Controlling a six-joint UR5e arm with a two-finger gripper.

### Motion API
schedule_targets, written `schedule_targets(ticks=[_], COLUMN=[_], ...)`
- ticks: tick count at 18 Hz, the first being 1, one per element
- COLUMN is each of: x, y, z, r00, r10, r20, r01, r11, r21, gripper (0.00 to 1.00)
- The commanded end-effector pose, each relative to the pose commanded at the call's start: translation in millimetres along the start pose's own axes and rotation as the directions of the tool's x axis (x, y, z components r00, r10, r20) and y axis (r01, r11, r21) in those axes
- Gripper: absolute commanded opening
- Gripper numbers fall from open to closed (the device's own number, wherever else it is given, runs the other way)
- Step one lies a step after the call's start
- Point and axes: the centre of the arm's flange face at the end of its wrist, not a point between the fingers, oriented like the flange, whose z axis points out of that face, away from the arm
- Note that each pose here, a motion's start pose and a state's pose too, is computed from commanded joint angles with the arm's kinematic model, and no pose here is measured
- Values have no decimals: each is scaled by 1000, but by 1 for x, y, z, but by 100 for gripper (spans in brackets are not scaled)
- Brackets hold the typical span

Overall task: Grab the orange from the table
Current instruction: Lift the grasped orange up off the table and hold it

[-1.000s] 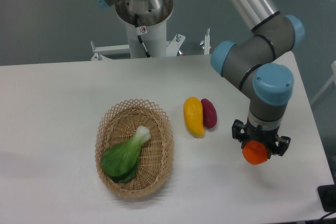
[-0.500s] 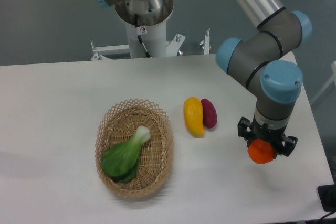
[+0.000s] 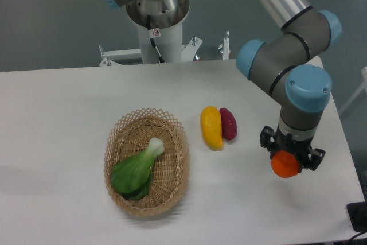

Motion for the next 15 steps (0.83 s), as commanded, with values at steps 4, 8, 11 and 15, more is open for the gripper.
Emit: schedule_targets(ticks=[4, 8, 11, 15], x=[0, 1, 1, 1], y=[0, 0, 0, 1], z=[1, 1, 1, 2], r00=[1000, 1000, 1000, 1000], r10=[0, -2, -2, -1], r20=[0, -1, -1, -2], r01=[0, 2, 2, 1], r11=[1000, 1000, 1000, 1000], r21=[0, -2, -2, -2], gripper=[61, 61, 61, 61])
